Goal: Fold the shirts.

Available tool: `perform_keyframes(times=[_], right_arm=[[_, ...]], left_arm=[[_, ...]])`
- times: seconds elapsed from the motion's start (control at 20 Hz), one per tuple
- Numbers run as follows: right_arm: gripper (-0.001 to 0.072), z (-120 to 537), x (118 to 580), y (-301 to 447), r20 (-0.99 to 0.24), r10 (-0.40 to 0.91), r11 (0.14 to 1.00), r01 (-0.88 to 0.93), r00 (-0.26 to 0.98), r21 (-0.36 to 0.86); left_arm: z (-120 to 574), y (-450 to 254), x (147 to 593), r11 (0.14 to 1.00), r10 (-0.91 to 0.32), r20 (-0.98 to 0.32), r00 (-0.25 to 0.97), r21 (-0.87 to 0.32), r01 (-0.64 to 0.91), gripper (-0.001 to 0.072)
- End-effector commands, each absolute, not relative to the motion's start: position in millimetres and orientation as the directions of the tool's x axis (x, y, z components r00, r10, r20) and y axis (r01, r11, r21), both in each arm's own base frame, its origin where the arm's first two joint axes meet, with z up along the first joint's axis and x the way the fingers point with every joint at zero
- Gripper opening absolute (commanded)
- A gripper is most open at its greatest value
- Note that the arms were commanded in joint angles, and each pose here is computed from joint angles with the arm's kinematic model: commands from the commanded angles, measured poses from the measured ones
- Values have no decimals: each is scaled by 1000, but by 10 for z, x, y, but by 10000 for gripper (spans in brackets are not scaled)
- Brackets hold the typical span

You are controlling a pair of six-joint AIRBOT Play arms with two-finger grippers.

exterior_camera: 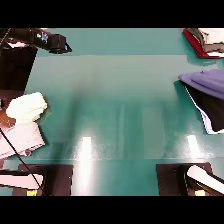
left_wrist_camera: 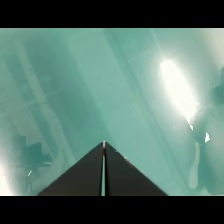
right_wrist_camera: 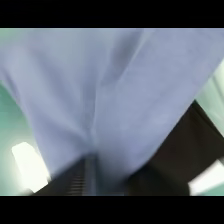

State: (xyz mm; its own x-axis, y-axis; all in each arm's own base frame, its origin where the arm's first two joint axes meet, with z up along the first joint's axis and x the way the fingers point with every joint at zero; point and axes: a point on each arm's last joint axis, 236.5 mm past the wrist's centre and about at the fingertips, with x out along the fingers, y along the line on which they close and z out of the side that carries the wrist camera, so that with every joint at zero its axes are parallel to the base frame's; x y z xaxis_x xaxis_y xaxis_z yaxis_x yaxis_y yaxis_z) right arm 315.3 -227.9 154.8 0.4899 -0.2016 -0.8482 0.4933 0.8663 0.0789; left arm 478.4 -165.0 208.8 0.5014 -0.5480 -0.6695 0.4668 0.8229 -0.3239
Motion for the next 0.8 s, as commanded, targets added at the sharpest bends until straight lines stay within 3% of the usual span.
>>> perform_keyframes(times=[0.0,0.15,0.25,0.55,0.6,0.7,0.75], right_arm=[[460,1405,2708,-2456,-911,-278,828,557,304,-67],[459,1371,2672,-2376,-926,-245,829,557,289,-45],[455,1367,2752,-2239,-928,-188,824,566,323,30],[445,1678,3331,-1299,-797,208,800,370,567,472],[411,1774,3402,-1159,-756,268,780,326,597,534],[47,1955,3496,-927,-680,365,739,246,636,627],[15,2024,3527,-857,-651,394,724,217,649,655]], left_arm=[[2069,-1650,4752,820,-548,-678,489,-320,475,24],[2072,-1650,4756,820,-548,-677,491,-320,475,24],[2079,-1650,4765,820,-548,-674,495,-320,474,24],[2107,-1651,4800,822,-549,-663,509,-318,472,24],[2107,-1651,4800,822,-549,-663,509,-318,472,24],[2107,-1651,4800,822,-549,-663,509,-318,472,24],[2105,-1651,4797,822,-549,-663,508,-318,472,24]])
